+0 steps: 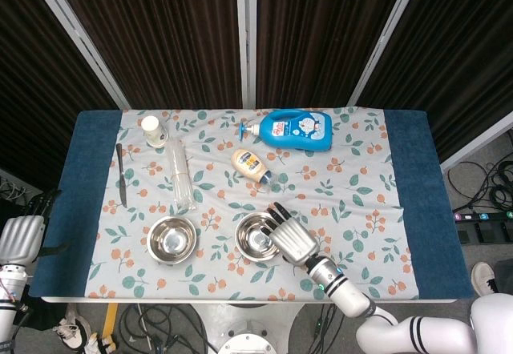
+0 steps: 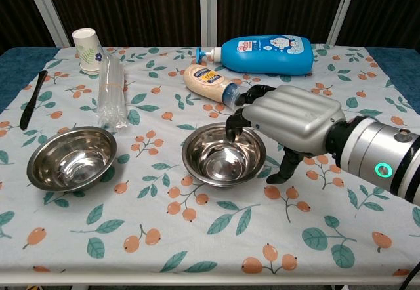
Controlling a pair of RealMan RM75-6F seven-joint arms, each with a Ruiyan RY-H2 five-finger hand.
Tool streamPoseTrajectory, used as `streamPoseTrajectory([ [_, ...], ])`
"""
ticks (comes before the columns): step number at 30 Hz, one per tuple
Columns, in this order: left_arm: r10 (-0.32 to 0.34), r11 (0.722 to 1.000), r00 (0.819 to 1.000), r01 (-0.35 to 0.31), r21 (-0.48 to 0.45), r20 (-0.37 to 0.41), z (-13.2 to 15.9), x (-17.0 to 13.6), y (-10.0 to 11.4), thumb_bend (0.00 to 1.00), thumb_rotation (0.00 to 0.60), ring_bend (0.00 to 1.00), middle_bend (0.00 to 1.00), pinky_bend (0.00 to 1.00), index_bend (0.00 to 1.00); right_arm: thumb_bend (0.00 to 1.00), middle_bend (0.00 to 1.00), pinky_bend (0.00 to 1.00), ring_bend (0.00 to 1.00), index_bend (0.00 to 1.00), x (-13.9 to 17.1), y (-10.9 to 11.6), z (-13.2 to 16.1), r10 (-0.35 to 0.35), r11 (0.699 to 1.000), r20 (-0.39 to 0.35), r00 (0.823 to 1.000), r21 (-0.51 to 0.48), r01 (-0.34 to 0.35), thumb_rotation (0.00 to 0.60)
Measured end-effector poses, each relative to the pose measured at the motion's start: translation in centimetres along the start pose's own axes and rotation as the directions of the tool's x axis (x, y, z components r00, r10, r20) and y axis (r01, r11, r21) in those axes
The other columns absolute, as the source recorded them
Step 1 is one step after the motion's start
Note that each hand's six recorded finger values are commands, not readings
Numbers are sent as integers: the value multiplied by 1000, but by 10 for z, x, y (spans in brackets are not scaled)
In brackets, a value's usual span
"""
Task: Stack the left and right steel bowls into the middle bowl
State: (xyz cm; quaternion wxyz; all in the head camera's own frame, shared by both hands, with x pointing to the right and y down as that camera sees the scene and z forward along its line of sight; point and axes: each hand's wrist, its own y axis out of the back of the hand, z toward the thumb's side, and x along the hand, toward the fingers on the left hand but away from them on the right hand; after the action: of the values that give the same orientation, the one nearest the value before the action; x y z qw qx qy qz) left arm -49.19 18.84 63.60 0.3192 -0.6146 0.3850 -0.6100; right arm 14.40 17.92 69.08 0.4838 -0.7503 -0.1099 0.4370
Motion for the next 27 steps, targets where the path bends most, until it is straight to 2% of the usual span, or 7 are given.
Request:
streamPoseTrajectory([
  [6, 16, 1000, 999, -16, 7, 32, 9, 0, 4, 119, 600, 117, 173, 243, 131, 0, 215, 0, 15, 206, 18, 27, -11, -36, 999, 26, 999, -4, 36, 600],
  [12, 104, 994, 984, -105, 1, 142, 33, -2, 14, 121, 600, 187, 276, 347, 261, 0, 225, 0, 18, 206, 49, 74, -45, -151, 988, 126, 981, -14, 154, 600],
  [14, 105, 994, 980, -109, 11, 169, 39, -3, 14, 120, 600, 187, 272, 348, 262, 0, 235, 0, 22, 206, 59, 86, -63, -184, 981, 176, 967, -28, 191, 600],
  [18, 36, 997, 977, -50, 65, 209, 50, -3, 4, 121, 600, 187, 268, 350, 264, 0, 238, 0, 23, 206, 79, 96, -102, -198, 971, 284, 938, -75, 228, 600],
  [22, -38, 992, 960, 2, 127, 277, 71, -6, -4, 124, 600, 192, 270, 363, 275, 0, 237, 0, 22, 206, 106, 98, -145, -188, 958, 404, 895, -125, 258, 600],
  [25, -54, 993, 946, 18, 114, 321, 87, -11, -8, 146, 600, 265, 323, 426, 381, 0, 232, 0, 22, 206, 125, 93, -168, -181, 948, 468, 865, -152, 280, 600],
  [27, -58, 996, 940, 29, 90, 336, 94, -14, -11, 154, 600, 284, 349, 444, 408, 0, 224, 0, 22, 206, 136, 91, -183, -175, 949, 499, 849, -146, 281, 600],
])
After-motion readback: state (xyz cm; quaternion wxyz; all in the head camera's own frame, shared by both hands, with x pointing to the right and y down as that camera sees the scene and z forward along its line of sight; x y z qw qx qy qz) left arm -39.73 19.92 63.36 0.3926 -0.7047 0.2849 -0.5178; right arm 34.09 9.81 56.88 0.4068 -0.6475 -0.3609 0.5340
